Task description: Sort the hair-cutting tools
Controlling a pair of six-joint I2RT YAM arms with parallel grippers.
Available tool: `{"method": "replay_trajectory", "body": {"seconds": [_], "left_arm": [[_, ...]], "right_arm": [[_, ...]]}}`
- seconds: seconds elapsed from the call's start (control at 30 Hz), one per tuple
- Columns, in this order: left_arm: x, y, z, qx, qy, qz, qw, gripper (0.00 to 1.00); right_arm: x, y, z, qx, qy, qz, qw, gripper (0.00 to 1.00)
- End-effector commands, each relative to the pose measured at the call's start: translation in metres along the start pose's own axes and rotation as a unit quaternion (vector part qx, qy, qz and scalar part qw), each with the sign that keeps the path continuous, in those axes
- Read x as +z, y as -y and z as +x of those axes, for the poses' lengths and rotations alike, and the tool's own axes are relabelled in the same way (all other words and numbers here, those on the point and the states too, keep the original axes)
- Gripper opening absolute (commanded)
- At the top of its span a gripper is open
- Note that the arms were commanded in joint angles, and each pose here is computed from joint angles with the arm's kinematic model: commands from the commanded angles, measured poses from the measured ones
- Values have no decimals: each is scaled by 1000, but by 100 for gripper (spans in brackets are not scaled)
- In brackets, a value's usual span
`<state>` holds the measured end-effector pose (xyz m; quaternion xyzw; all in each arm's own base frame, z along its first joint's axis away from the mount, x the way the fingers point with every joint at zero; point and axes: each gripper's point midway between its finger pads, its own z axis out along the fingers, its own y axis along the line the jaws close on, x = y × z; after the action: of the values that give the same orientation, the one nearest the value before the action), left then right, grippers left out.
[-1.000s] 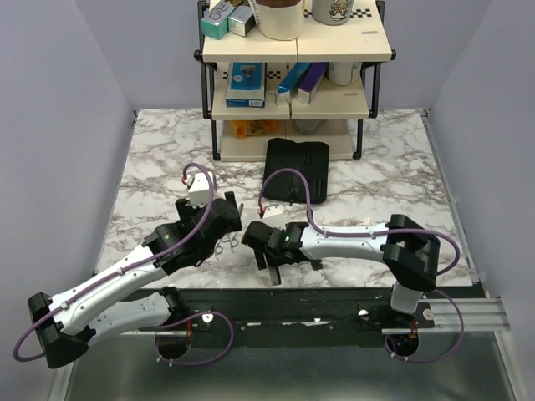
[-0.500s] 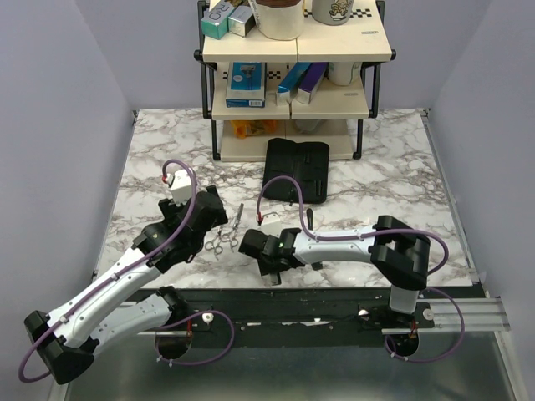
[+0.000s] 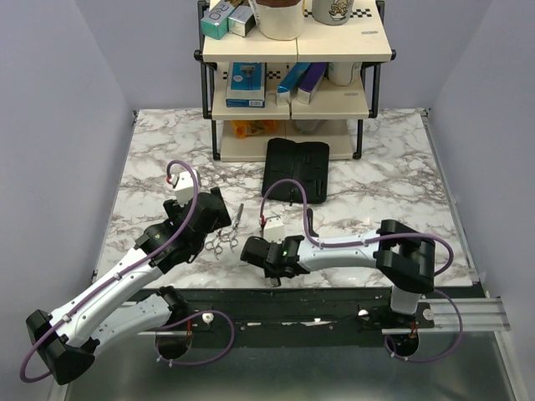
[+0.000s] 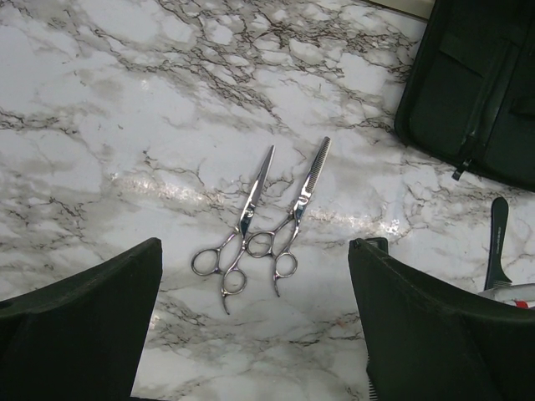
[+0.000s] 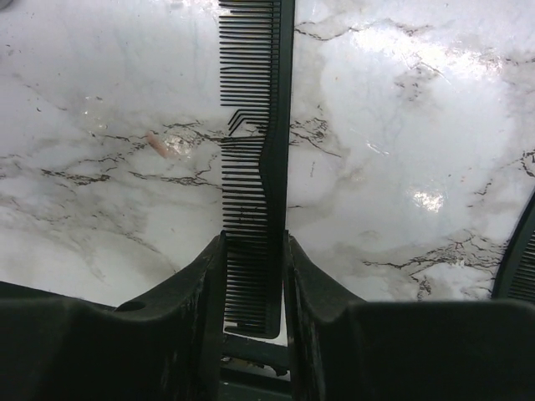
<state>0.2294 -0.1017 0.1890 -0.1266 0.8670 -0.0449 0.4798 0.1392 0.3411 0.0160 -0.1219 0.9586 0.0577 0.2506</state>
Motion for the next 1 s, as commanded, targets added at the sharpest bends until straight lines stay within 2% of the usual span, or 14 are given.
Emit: {"method": "replay_trajectory", "body": {"seconds": [0.0,0.23,0.33,0.47,0.57,0.97], "left_arm": [[1,1,1,1,-2,6,1000,98],[4,6,5,-3,-7,14,1000,98],[5,6,5,1,-8,13,1000,98],[5,6,4,3,-5,12,1000,98],[4,5,3,3,-4,11,1000,98],[5,6,5,6,-6,17,1000,99]], "right_arm": [[-1,23,58,-24,-71,39,996,35],[-18,25,63,-19,-60,51,997,37],[-21,27,62,-16,-55,55,997,45],[-22,28,57,-15,-48,63,997,66],[-28,25,54,-17,-44,62,997,71],[-57,-3,59,13,-38,37,999,72]]}}
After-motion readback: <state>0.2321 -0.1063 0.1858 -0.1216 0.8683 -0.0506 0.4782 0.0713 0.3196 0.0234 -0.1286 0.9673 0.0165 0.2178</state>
